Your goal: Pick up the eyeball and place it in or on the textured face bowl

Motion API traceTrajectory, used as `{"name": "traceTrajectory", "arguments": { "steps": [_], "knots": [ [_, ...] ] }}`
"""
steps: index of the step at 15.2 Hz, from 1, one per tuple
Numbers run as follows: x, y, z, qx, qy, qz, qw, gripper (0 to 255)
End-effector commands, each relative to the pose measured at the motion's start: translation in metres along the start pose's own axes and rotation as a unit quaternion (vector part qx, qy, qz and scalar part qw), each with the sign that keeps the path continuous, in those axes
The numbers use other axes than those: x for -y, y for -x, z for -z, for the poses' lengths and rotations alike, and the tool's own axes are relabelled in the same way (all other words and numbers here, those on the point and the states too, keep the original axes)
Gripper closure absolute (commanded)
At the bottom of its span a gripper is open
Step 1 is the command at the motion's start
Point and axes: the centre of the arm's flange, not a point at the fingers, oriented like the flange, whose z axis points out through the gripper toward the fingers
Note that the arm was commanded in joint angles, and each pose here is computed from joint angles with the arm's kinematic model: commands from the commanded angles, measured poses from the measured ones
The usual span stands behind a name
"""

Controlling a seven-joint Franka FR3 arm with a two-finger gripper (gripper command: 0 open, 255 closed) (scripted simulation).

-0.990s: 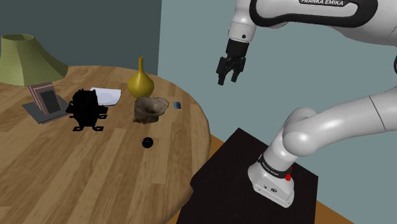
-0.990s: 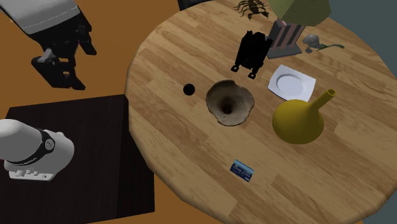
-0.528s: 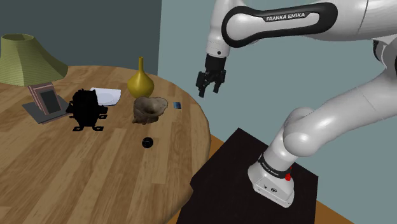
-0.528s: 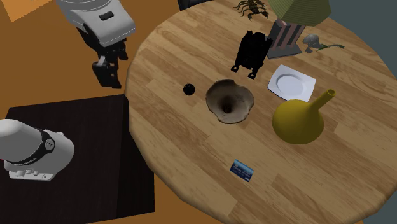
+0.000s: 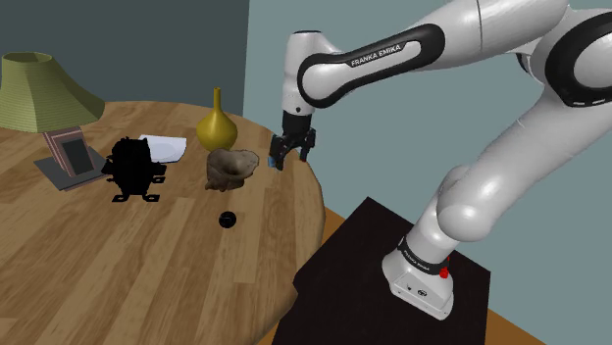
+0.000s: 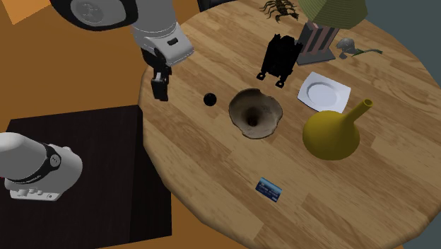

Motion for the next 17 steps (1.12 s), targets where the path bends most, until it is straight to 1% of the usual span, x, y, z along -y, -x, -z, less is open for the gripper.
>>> {"name": "traceTrajectory", "arguments": {
  "steps": [1,17],
  "knots": [
    [0.015,-0.012,-0.018,0.001,0.002,0.0,1.0,0],
    [0.12,-0.125,-0.17,0.015,0.02,0.002,0.9997,0]
  ]
}}
